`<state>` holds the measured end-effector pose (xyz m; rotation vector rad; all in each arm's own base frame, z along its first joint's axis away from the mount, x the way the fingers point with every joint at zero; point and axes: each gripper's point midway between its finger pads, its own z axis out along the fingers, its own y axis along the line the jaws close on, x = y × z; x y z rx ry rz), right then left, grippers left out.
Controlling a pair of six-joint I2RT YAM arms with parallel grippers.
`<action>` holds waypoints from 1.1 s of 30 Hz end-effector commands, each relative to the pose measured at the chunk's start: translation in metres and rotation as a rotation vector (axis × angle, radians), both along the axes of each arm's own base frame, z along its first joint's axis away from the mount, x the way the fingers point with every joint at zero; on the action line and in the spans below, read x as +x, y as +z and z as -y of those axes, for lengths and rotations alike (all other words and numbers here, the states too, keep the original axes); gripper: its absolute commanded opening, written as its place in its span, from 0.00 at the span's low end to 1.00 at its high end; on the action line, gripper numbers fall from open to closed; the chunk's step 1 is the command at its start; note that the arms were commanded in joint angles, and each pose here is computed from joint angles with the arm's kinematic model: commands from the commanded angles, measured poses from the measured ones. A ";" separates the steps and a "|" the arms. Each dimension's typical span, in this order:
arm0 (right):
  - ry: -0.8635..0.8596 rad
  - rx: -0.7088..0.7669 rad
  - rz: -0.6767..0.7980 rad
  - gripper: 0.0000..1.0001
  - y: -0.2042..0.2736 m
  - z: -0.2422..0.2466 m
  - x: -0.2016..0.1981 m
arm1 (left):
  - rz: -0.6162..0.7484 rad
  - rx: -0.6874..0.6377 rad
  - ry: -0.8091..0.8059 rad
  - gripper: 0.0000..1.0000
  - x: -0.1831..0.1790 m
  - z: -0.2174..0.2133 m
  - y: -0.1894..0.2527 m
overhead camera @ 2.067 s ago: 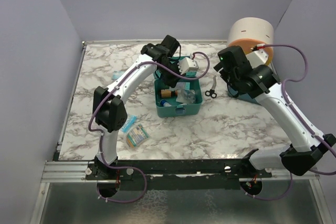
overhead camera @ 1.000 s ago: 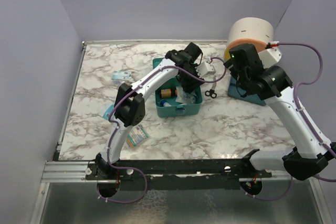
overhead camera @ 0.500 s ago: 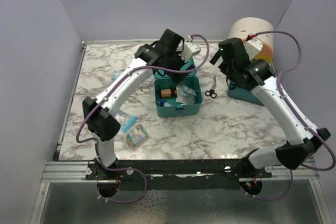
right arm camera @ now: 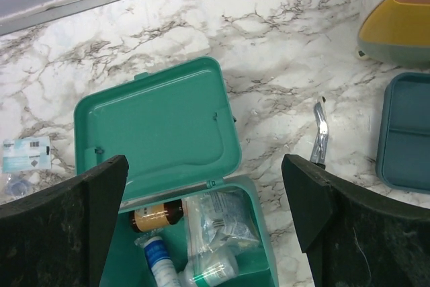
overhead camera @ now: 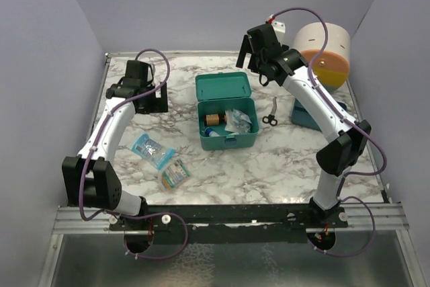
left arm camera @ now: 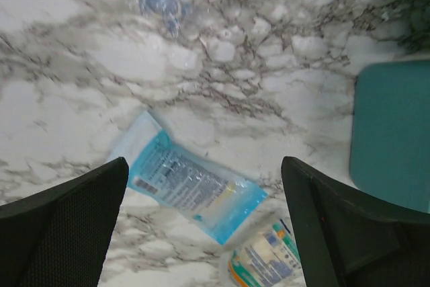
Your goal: Organize the medicine kit
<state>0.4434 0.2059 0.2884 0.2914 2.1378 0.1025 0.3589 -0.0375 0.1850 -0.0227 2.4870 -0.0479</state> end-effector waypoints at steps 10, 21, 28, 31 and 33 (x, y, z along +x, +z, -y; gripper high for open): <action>0.006 -0.029 0.002 1.00 0.000 0.006 0.032 | -0.233 -0.263 0.478 0.99 -0.069 0.001 -0.089; 0.003 -0.061 -0.021 1.00 -0.003 0.014 0.030 | -0.300 -0.338 0.683 0.98 -0.081 -0.009 -0.129; -0.003 -0.058 -0.026 1.00 -0.003 0.017 0.025 | -0.284 -0.366 0.751 0.97 -0.081 -0.014 -0.144; -0.011 -0.062 -0.026 1.00 -0.002 0.021 0.022 | -0.296 -0.362 0.762 0.96 -0.086 -0.017 -0.150; -0.012 -0.062 -0.026 1.00 -0.002 0.022 0.021 | -0.296 -0.359 0.764 0.95 -0.090 -0.018 -0.155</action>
